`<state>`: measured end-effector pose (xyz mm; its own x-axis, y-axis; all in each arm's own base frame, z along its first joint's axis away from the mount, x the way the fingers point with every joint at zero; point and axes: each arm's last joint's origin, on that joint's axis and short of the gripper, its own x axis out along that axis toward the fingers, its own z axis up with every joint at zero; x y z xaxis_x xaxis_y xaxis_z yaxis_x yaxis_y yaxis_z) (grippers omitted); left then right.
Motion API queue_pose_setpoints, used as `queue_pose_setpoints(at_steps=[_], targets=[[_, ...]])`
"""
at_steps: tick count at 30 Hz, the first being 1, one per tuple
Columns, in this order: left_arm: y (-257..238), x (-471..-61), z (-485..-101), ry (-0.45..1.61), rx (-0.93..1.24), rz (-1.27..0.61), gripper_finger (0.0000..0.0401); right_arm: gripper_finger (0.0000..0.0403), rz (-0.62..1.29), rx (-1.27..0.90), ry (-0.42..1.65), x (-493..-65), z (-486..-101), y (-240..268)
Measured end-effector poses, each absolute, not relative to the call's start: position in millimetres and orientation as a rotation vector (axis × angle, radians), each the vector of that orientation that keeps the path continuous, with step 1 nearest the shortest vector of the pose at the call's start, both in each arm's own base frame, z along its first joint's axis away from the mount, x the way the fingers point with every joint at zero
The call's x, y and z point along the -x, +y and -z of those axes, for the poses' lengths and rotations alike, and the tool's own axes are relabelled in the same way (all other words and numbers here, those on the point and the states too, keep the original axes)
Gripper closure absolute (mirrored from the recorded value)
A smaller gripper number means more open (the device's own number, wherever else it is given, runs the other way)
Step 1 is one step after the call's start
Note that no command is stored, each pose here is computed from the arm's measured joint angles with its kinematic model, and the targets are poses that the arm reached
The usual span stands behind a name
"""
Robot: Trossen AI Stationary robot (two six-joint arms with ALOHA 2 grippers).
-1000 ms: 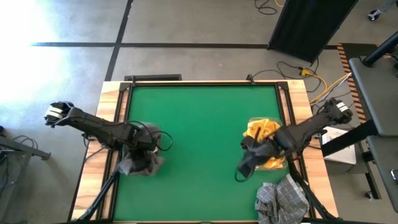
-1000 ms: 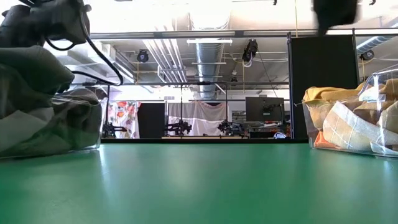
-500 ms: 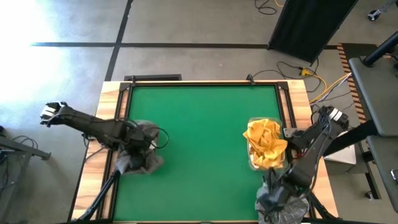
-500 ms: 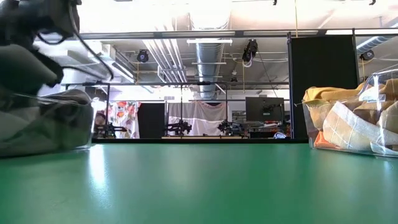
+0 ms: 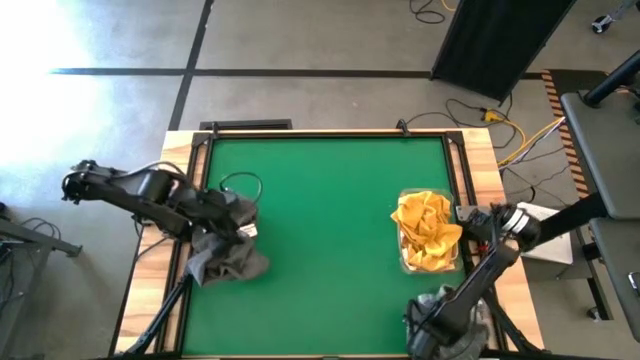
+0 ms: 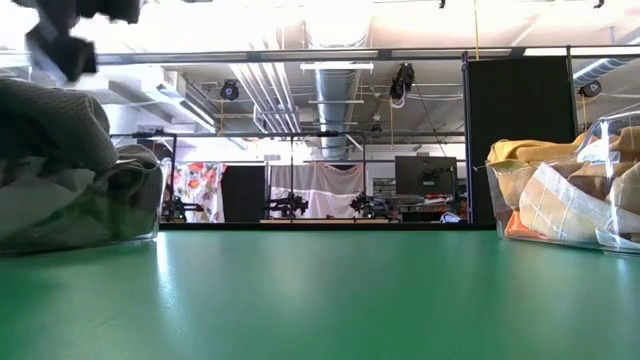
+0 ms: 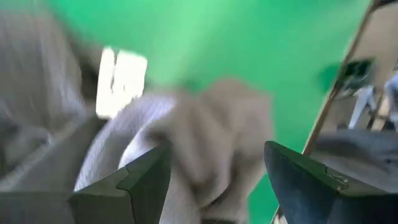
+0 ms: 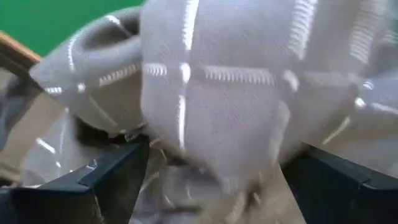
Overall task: Sort microfiber towel by color & place in baskets
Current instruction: Put the gray microfiber towel into the left transparent bin, then put the gray patterned microfiber towel into the left transparent bin
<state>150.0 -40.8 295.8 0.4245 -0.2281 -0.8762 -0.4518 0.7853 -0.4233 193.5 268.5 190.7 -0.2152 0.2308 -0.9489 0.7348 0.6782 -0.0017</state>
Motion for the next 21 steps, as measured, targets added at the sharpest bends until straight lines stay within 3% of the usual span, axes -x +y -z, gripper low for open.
queue_pose_setpoints(at_steps=[4, 9, 15, 19, 21], targets=[[-38.6, -152.8, -327.9, 1.000, 0.652, -0.164, 0.0165, 0.0077, 0.476, -0.734, 1.777, -202.0, -151.1, 279.0], [-39.8, -153.8, -367.6, 0.813, 0.663, -0.081, 0.0167, 0.0132, 0.487, -0.669, 1.817, -202.2, -127.0, 279.2], [-36.8, -142.0, -389.7, 0.668, 0.599, -0.052, 0.0168, 0.0252, 0.418, -0.641, 1.814, -208.1, -131.9, 274.0], [-32.0, -129.8, -379.5, 0.721, 0.552, -0.122, 0.0168, 0.0348, 0.363, -0.627, 1.757, -216.7, -144.6, 264.4], [-31.3, -127.1, -375.1, 0.740, 0.547, -0.130, 0.0168, 0.0376, 0.319, -0.624, 1.715, -223.9, -154.2, 258.0]])
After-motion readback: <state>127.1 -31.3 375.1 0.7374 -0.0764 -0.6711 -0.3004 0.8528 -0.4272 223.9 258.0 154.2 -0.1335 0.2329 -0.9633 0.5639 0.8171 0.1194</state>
